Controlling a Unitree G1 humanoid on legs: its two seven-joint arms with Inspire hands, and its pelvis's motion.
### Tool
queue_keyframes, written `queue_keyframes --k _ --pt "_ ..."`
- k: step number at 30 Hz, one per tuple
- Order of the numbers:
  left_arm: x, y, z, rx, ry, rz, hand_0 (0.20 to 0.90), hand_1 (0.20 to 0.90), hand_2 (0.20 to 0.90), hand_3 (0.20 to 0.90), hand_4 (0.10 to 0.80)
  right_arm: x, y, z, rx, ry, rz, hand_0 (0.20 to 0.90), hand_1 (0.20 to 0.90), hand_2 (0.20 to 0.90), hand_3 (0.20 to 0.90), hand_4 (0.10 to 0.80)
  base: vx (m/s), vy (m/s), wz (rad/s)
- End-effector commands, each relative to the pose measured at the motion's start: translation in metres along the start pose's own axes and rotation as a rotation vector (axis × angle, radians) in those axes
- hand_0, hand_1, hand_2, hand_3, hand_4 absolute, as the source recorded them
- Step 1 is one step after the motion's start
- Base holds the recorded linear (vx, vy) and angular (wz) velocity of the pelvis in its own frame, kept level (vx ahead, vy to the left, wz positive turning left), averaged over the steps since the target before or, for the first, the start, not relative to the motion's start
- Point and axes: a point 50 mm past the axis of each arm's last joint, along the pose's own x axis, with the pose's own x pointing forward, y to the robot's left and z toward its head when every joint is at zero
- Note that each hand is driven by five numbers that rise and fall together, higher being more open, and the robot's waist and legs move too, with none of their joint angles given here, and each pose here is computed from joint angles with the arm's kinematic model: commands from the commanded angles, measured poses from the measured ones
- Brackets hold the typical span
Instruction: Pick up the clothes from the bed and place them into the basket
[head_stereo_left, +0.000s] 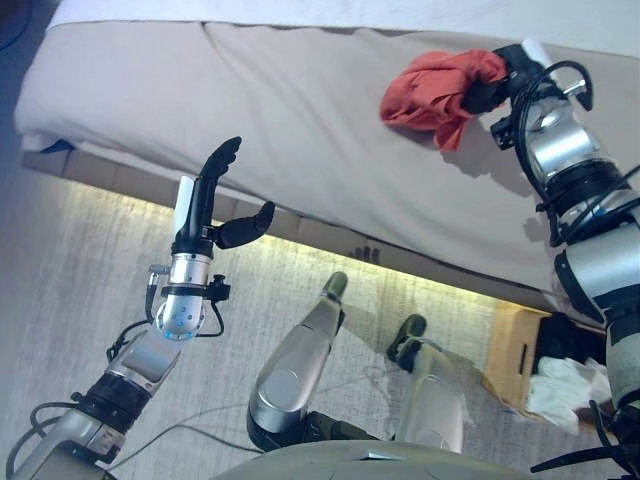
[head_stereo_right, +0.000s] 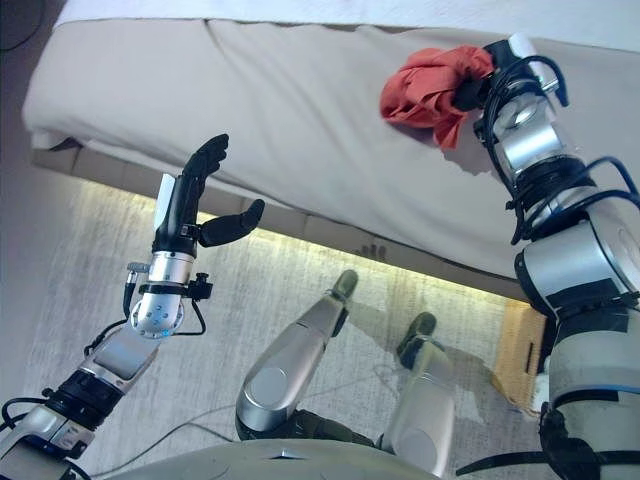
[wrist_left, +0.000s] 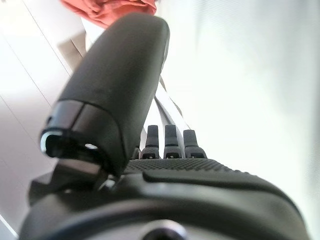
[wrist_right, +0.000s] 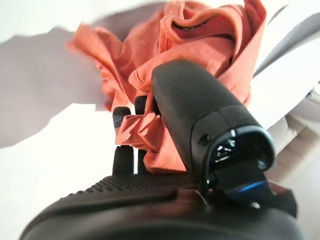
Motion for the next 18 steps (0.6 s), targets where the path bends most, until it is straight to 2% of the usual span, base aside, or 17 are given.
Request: queue_keyframes --k 1,8,18 --pt "0.008 0.021 0.003 0.044 -0.049 0.075 0.9 0.9 0.9 0.9 0.8 -0.011 -0.045 0.005 0.041 -0.132 -0.127 0.3 0.3 0.3 0.2 0.1 0.078 -0.026 -0.48" --pt "0.001 0.013 -0.006 0.062 0.012 0.02 0.9 0.9 0.9 0.9 0.8 -0.039 -0.044 -0.065 0.083 -0.046 -0.11 0.3 0.3 0.3 0.2 0.1 0.123 -0.049 -0.39" --pt "0.0 -0.001 -0.014 0.04 0.072 -0.034 0.9 0.9 0.9 0.9 0.8 -0.063 -0.059 -0.093 0.068 -0.016 -0.171 0.3 0.3 0.3 0.2 0.1 0.051 -0.026 -0.35"
